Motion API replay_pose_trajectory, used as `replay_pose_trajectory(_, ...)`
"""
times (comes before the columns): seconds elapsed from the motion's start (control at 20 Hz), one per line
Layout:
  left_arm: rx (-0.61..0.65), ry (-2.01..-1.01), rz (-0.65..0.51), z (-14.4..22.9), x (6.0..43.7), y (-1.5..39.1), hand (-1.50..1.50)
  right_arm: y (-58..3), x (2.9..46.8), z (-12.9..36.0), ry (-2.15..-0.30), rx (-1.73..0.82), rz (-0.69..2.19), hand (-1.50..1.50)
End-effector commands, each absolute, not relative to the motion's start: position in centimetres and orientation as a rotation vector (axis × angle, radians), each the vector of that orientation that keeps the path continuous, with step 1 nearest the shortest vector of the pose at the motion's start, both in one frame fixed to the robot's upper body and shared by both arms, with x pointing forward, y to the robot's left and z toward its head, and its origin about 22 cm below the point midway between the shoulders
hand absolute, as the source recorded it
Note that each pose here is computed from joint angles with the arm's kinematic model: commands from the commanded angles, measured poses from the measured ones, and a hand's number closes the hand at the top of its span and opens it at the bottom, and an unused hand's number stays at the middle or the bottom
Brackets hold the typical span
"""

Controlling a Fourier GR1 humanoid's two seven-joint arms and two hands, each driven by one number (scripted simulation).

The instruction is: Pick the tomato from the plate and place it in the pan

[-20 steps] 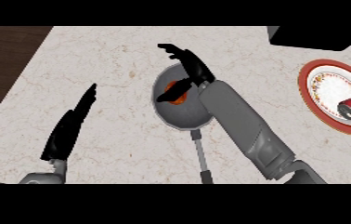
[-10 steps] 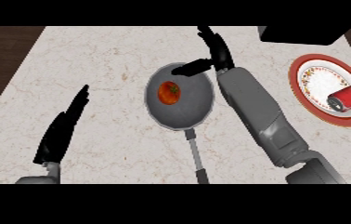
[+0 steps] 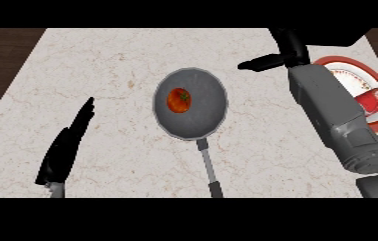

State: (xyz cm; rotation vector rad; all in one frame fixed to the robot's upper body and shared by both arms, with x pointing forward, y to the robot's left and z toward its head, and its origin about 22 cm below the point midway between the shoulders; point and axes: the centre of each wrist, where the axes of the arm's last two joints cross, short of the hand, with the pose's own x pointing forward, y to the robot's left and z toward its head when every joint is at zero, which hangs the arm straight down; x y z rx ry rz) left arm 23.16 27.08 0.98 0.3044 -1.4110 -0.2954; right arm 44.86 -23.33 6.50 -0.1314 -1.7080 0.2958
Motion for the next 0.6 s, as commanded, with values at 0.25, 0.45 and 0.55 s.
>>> replay_pose_trajectory(0.25, 0.314, -1.441, -0.309, 2.0, 23.4, 27.7, 0.0, -34.2, 43.5, 8.7, -1.735, -0.169, 0.313, -1.5)
replay_pose_trajectory(0.45, 0.292, -1.429, -0.305, 2.5, 23.7, 26.5, 0.0, -35.6, 42.7, 7.8, -1.723, -0.162, 0.337, -1.5)
replay_pose_trajectory(0.55, 0.301, -1.429, -0.312, 1.9, 23.1, 26.7, 0.0, -38.0, 41.5, 7.3, -1.725, -0.127, 0.343, -1.5)
